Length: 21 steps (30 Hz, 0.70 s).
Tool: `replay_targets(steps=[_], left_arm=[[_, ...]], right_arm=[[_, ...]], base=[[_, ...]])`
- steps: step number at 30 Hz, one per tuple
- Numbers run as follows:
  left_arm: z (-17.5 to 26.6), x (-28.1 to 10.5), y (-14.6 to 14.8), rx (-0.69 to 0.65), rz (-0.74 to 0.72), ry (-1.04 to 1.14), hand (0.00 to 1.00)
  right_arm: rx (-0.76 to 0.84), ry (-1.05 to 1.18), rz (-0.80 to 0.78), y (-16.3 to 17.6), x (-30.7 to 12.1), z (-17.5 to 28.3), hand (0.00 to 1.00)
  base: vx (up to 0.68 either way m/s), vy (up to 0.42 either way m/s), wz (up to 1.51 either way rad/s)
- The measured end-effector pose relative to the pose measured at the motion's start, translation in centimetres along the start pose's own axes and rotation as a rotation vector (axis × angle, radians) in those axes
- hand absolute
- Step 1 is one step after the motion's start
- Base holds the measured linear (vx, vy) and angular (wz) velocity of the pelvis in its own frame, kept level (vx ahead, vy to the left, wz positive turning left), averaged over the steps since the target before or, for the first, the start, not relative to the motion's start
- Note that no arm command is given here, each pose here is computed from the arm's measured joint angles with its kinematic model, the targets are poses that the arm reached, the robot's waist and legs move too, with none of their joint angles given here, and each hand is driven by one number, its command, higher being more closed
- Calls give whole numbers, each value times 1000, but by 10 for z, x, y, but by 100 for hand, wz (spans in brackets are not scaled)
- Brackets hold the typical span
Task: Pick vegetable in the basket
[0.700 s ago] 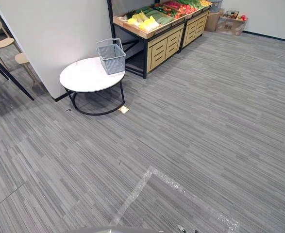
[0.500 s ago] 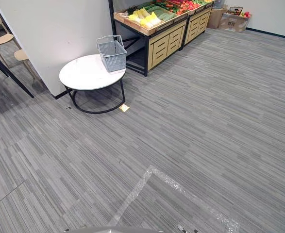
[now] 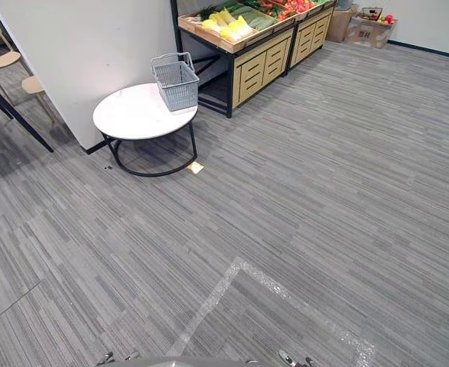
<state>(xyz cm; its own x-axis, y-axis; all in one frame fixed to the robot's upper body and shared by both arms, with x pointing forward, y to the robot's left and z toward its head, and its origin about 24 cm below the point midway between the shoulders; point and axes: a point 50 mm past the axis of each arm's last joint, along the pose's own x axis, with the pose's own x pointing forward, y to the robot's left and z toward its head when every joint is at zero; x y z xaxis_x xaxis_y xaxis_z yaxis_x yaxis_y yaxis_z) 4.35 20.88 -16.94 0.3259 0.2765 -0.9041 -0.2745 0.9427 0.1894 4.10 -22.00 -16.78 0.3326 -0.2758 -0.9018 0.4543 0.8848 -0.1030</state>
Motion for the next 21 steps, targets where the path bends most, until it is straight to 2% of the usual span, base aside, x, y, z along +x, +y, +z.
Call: replay_targets(steps=[21], left_arm=[[2, 1, 0, 33, -5, -1, 0]], right_arm=[[-17, 7, 5, 0, 0, -1, 0]], base=[[7, -13, -3]])
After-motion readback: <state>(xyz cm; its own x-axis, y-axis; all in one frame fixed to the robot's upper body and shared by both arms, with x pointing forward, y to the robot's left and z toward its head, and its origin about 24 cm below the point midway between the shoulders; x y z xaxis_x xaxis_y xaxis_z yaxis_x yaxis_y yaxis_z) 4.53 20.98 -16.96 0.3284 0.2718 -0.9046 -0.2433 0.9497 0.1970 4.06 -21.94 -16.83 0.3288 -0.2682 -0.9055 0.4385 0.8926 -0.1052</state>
